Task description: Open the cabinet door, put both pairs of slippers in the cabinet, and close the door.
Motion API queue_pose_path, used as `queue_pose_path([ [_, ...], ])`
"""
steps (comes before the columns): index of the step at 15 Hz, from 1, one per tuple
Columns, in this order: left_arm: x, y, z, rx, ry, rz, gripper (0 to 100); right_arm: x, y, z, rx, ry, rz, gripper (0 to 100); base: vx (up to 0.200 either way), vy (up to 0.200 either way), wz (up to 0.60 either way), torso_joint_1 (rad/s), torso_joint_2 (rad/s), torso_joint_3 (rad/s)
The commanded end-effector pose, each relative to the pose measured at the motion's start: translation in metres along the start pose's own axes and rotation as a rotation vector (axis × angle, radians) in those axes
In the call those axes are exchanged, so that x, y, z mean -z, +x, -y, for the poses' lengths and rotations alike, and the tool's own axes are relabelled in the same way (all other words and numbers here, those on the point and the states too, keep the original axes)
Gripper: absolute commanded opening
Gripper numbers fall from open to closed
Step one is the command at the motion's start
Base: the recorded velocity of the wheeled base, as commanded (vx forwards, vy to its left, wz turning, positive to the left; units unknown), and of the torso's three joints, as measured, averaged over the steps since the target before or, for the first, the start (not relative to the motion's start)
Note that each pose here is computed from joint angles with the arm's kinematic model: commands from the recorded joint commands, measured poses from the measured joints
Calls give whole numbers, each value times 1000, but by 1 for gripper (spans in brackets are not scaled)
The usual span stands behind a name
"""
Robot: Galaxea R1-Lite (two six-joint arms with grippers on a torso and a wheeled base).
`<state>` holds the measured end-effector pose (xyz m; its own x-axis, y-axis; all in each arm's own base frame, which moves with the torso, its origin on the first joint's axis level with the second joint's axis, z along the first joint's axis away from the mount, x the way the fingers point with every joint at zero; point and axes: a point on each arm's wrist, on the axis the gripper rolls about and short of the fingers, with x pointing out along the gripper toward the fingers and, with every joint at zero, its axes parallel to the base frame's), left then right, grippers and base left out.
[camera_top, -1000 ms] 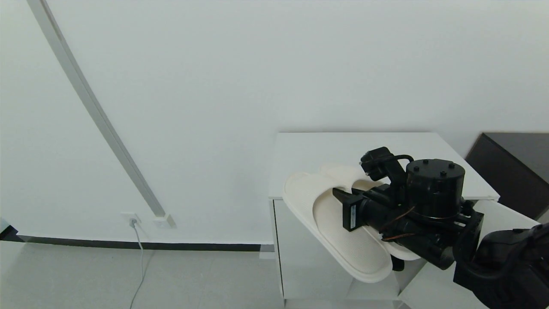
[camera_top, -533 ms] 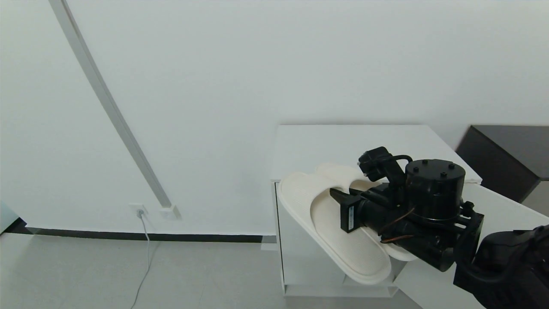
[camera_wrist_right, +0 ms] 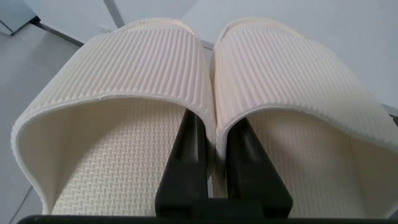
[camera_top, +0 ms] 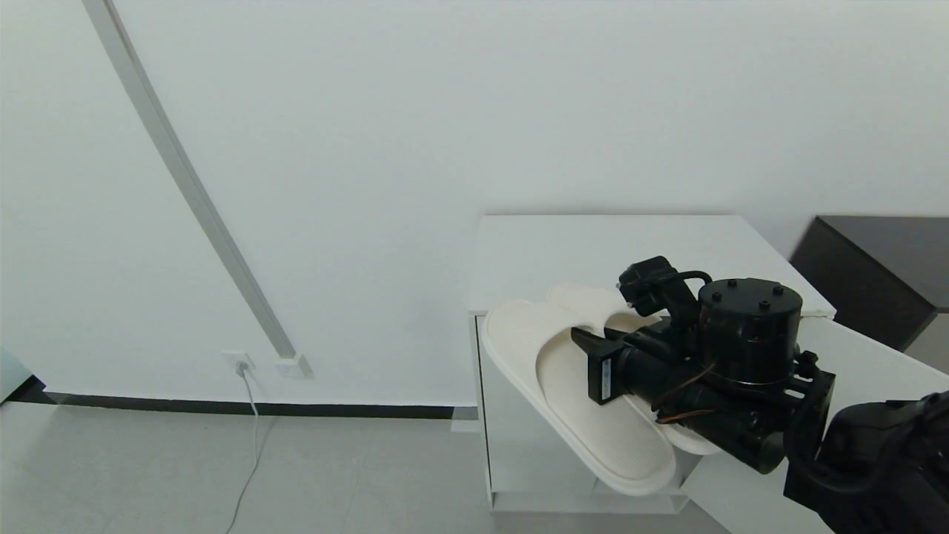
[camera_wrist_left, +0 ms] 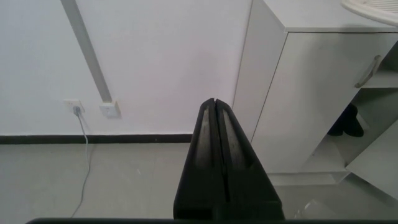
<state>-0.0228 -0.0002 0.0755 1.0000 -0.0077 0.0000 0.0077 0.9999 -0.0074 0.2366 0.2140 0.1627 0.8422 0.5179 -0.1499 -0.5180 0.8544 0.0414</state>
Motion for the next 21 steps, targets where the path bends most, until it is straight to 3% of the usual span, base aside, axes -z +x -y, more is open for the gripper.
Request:
queue_pose_path([
  [1,0,0,0,0,-2,-2,0,1,1,0,-1,-1,-5,0,0,0,0,0,0,0],
  [4,0,0,0,-3,-6,-2,0,2,0,0,-1,-1,-6,0,0,0,0,0,0,0],
  [21,0,0,0,-3,-6,-2,0,0,-14,-5,-23,-21,-2,0,0,-200,0,2,1,0],
])
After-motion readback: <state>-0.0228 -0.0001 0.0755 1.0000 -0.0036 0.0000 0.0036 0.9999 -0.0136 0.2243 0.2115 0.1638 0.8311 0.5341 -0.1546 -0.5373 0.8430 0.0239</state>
